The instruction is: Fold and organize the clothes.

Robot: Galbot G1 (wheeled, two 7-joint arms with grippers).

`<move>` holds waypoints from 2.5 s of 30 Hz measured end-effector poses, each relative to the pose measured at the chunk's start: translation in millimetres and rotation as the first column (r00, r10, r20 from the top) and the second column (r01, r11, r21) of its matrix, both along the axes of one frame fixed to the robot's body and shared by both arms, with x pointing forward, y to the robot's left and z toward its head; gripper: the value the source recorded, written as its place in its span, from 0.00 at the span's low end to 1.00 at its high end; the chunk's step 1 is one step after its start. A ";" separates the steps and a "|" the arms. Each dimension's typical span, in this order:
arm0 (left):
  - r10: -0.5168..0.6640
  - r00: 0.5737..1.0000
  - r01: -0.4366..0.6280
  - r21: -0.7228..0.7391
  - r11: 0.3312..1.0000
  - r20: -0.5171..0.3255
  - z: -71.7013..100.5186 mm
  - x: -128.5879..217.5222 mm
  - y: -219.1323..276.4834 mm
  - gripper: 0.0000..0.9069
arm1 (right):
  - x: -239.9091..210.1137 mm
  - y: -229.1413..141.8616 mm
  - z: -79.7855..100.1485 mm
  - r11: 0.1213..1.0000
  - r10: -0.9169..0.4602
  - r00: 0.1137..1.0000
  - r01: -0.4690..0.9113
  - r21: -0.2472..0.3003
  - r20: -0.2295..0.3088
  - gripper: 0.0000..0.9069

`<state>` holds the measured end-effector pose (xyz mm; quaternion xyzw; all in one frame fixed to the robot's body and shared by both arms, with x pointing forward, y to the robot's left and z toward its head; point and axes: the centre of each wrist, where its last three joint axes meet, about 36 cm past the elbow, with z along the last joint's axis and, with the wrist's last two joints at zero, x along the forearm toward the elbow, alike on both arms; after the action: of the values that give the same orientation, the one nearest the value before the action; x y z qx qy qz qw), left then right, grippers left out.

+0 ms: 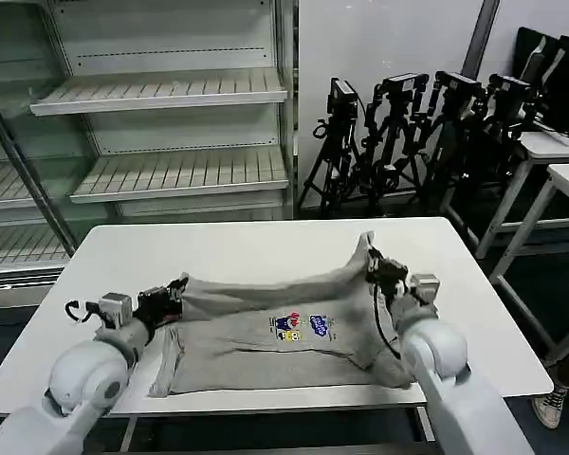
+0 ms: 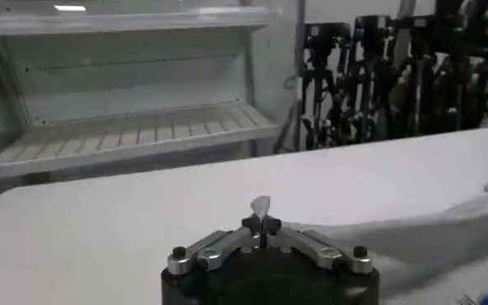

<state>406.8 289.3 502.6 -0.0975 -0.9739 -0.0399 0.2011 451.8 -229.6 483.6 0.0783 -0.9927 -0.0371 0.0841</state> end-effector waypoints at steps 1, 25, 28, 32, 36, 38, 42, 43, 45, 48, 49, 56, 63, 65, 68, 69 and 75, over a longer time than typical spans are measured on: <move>-0.003 1.000 0.003 0.002 1.000 -0.010 -3.1 -4.3 -0.8 0.02 | -6.6 -0.8 -2.1 1.000 -0.004 1.000 0.004 -0.002 -0.004 0.00; 0.008 0.995 -0.005 0.029 1.000 -0.095 -39.6 -33.1 -7.3 1.00 | -83.0 1.4 -40.0 0.997 -0.073 0.978 0.068 -0.030 -0.194 1.00; 0.012 0.996 -0.010 0.022 1.000 -0.089 -38.1 -35.7 -8.9 1.00 | -88.1 0.9 -39.0 0.996 -0.086 0.979 0.081 -0.036 -0.186 1.00; 0.024 0.997 -0.023 0.006 1.000 -0.079 -34.5 -40.3 -11.3 1.00 | -96.3 -1.5 -34.0 0.995 -0.098 0.983 0.093 -0.037 -0.153 1.00; 0.053 0.997 -0.055 -0.026 0.998 -0.057 -28.4 -46.4 -13.1 1.00 | -108.1 -4.5 -26.0 0.994 -0.109 0.987 0.105 -0.038 -0.116 1.00; 0.076 0.996 -0.078 -0.045 0.996 -0.049 -26.7 -51.2 -14.3 1.00 | -115.3 -5.6 -22.3 0.993 -0.116 0.988 0.113 -0.037 -0.100 1.00; 0.123 0.991 -0.128 -0.083 0.988 -0.055 -32.5 -62.2 -19.1 1.00 | -129.5 -7.7 -16.0 0.991 -0.131 0.988 0.129 -0.033 -0.078 1.00; 0.135 0.989 -0.140 -0.091 0.986 -0.059 -35.2 -64.9 -20.6 1.00 | -132.6 -8.3 -15.0 0.991 -0.135 0.988 0.133 -0.033 -0.074 1.00; 0.160 0.985 -0.167 -0.107 0.980 -0.067 -40.9 -69.8 -24.2 1.00 | -139.1 -8.7 -13.6 0.990 -0.141 0.988 0.139 -0.032 -0.068 1.00; 0.193 0.978 -0.202 -0.132 0.971 -0.077 -48.8 -74.6 -29.4 1.00 | -147.0 -8.5 -13.8 0.989 -0.149 0.987 0.147 -0.033 -0.067 1.00; 0.204 0.976 -0.214 -0.139 0.967 -0.080 -51.4 -75.5 -31.0 1.00 | -149.2 -8.1 -14.2 0.988 -0.151 0.986 0.149 -0.033 -0.068 1.00; 0.252 0.961 -0.270 -0.198 0.942 -0.110 -66.6 -79.4 -44.3 0.10 | -162.5 -4.7 -13.0 0.987 -0.159 0.985 0.158 -0.026 -0.065 1.00; 0.280 0.954 -0.299 -0.245 0.922 -0.110 -73.1 -77.4 -50.3 0.04 | -169.4 0.6 -14.3 0.986 -0.164 0.984 0.163 -0.015 -0.070 1.00; 0.286 0.952 -0.305 -0.255 0.918 -0.110 -74.3 -77.1 -51.3 0.04 | -171.1 2.5 -15.1 0.986 -0.165 0.984 0.164 -0.011 -0.072 1.00; 0.291 0.950 -0.311 -0.272 0.911 -0.112 -75.4 -77.5 -52.7 0.04 | -173.0 5.0 -15.6 0.986 -0.165 0.984 0.165 -0.006 -0.073 1.00; 0.292 0.950 -0.313 -0.278 0.908 -0.113 -75.7 -77.8 -53.0 0.04 | -173.6 5.6 -15.7 0.986 -0.167 0.983 0.167 -0.004 -0.073 1.00; 0.301 0.945 -0.326 -0.320 0.890 -0.125 -76.9 -80.1 -54.0 0.04 | -175.8 7.0 -14.8 0.985 -0.174 0.982 0.175 0.002 -0.070 1.00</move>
<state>326.7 235.3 425.8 0.0265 -0.9613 0.1633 0.2204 276.0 -222.6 468.9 -0.0101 -0.9921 -0.0511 0.1145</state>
